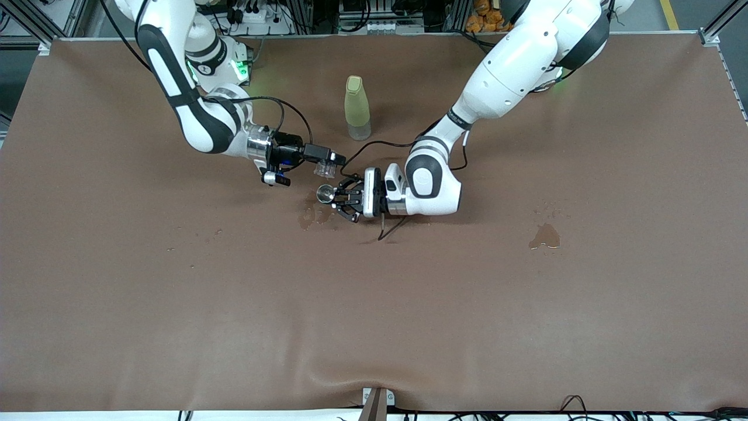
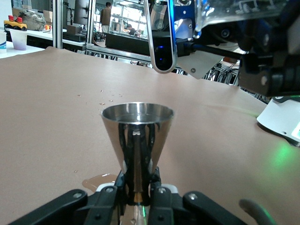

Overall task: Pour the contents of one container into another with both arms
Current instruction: 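Pour liquid from the beaker into the jigger held by the left gripper, then upright the beaker with the right gripper while the left gripper draws the jigger back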

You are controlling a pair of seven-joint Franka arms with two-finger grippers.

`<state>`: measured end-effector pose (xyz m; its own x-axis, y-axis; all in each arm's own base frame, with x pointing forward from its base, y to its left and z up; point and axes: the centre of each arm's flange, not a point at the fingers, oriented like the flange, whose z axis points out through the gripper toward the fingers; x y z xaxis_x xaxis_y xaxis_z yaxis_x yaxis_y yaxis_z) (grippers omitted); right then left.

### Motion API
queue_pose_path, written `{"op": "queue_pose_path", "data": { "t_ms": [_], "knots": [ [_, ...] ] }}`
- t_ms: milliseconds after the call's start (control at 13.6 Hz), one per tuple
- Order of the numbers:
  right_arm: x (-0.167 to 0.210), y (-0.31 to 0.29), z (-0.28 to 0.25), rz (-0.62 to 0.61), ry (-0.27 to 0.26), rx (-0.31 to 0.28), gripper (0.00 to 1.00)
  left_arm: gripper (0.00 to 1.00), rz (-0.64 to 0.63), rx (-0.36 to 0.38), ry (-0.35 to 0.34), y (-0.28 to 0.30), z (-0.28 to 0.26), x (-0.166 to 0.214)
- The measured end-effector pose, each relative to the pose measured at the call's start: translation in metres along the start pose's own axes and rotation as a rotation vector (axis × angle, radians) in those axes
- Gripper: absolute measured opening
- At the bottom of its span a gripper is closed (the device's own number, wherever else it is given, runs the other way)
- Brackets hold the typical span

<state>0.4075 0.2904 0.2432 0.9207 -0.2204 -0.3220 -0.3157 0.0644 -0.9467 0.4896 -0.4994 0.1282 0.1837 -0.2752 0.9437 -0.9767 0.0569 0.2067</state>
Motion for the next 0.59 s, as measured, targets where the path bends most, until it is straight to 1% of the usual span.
{"op": "queue_pose_path", "data": {
  "t_ms": [147,220,367,587],
  "knots": [
    [0.000,-0.001,0.001,-0.018,-0.002,0.001,0.16,0.21,-0.002,0.000,-0.001,0.000,0.000,-0.001],
    [0.001,-0.003,0.001,-0.065,-0.004,0.002,0.16,0.21,-0.002,0.001,-0.001,0.000,-0.001,-0.001],
    [0.003,-0.010,-0.001,-0.208,-0.005,0.004,0.16,0.21,-0.003,0.003,-0.001,-0.001,-0.002,-0.001],
    [0.018,-0.030,-0.020,-0.488,-0.025,-0.015,0.16,0.21,-0.004,0.009,-0.001,-0.004,-0.006,-0.002]
  ]
}}
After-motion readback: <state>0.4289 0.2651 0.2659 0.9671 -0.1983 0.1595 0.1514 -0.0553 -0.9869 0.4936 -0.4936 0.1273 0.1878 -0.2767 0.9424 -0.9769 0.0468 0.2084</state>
